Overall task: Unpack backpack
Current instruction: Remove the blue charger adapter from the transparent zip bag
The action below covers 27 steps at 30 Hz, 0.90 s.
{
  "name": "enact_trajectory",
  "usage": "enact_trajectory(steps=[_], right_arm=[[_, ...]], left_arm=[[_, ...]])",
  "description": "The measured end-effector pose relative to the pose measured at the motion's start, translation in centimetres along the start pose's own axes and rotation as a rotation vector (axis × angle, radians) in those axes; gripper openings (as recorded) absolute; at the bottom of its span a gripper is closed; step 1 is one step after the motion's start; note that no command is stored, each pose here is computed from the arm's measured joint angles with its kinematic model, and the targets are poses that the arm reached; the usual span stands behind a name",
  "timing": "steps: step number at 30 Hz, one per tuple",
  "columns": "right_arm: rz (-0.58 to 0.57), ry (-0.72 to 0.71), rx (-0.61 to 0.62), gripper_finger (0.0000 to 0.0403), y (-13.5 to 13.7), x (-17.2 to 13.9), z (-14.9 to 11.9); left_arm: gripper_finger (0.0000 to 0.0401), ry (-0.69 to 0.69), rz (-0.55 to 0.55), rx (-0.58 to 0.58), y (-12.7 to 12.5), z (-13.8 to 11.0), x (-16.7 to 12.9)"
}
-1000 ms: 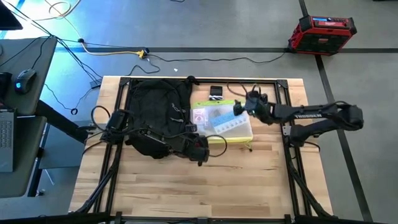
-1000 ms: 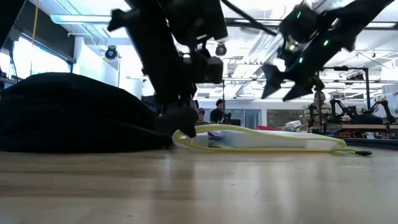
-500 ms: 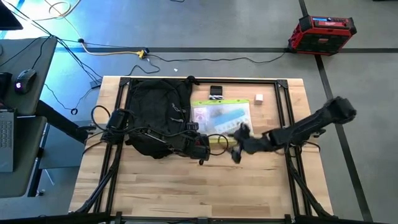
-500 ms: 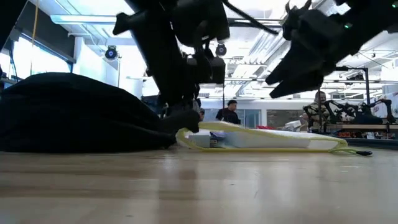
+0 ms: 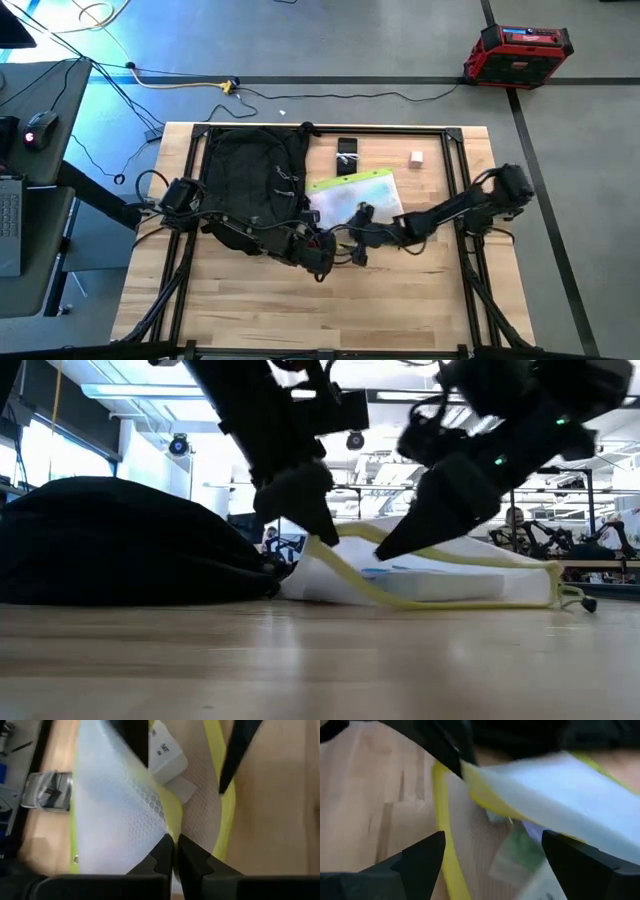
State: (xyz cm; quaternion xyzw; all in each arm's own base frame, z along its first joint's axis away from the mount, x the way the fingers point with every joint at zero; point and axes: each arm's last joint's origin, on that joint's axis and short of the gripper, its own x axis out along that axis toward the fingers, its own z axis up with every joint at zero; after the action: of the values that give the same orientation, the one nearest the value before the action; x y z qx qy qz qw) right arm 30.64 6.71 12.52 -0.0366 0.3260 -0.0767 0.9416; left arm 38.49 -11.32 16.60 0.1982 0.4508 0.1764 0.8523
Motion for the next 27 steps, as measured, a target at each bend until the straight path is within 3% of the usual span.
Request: enact_trajectory(steps=[6,12,18,21,27], right_arm=[[0.000,0.033,-0.140,0.0320,0.7,3.5,2.1],[-0.018,0.068,-0.123,0.0303,-1.2,5.6,3.4],[0.038,0.062,-0.048,0.0262,-3.1,6.5,3.7],[0.048,0.031,-0.029,0.0245,-3.1,7.2,3.5],[0.044,-0.015,-0.102,0.0235,-1.8,8.1,2.9]], left_arm=[[0.0000,-0.007,0.025,-0.003,-0.9,-0.3,-0.8],[0.0000,-0.014,0.053,-0.019,-2.0,-1.2,-1.4],[0.0000,0.010,0.049,-0.034,-3.0,-3.5,-0.9],[0.0000,0.022,0.046,-0.031,-3.1,-3.9,-0.9],[0.0000,0.003,0.073,-0.019,-3.7,-4.2,-1.6]])
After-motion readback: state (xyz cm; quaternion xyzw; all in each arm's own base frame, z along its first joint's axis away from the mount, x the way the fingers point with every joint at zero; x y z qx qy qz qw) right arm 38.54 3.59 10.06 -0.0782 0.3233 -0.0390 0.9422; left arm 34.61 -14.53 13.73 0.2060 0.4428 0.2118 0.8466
